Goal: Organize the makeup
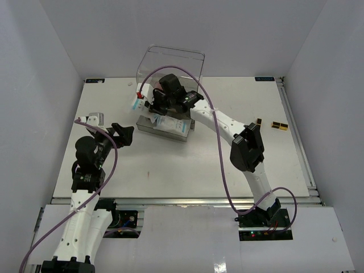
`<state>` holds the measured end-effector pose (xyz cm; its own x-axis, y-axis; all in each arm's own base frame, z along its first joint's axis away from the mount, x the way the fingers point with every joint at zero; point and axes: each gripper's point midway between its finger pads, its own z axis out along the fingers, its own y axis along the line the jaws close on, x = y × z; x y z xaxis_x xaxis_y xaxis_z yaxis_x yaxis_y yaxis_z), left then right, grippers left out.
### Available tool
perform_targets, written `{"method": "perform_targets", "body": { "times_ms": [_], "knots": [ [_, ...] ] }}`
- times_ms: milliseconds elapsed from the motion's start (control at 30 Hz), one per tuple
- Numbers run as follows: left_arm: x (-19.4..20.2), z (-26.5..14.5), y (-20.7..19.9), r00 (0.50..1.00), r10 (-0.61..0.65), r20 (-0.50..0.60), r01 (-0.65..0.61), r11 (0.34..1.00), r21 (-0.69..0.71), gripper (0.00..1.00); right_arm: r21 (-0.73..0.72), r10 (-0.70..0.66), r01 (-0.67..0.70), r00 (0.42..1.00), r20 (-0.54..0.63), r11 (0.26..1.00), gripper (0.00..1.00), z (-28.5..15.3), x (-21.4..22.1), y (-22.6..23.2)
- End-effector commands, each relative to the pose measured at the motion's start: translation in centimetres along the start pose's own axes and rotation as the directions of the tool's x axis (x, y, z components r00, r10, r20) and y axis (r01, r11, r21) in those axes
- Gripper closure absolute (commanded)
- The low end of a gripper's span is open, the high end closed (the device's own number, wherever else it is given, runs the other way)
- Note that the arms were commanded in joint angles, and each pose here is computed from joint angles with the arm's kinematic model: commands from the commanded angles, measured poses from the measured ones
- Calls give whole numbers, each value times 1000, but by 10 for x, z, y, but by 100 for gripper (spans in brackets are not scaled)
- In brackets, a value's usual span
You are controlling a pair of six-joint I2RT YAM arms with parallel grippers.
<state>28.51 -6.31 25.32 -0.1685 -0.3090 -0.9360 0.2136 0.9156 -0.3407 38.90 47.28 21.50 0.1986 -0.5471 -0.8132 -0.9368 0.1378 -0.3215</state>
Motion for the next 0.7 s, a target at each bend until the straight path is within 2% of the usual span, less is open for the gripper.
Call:
{"method": "perform_targets", "body": {
  "times_ms": [0, 133, 233, 467, 667],
  "knots": [
    [-8, -4, 7, 999, 28, 23, -27, 999, -42, 7, 109, -26, 14, 994, 106, 994, 82, 11, -40, -21],
    [-12, -7, 7, 999, 33, 41, -31, 998, -49, 5, 119, -27, 19, 997, 70, 993, 80, 29, -16, -20],
    [-13, -8, 6, 998, 32, 46, -30, 999, -45, 5, 71, -34, 30, 998, 45, 997, 77, 38, 0, -8],
    [-14, -8, 4, 998, 34, 47, -33, 999, -38, 5, 3, -43, 43, 999, -4, 999, 71, 52, 31, 11],
    [-14, -8, 4, 998, 34, 47, -32, 999, -39, 5, -38, -47, 44, 997, -65, 998, 71, 53, 50, 20]
  ]
}}
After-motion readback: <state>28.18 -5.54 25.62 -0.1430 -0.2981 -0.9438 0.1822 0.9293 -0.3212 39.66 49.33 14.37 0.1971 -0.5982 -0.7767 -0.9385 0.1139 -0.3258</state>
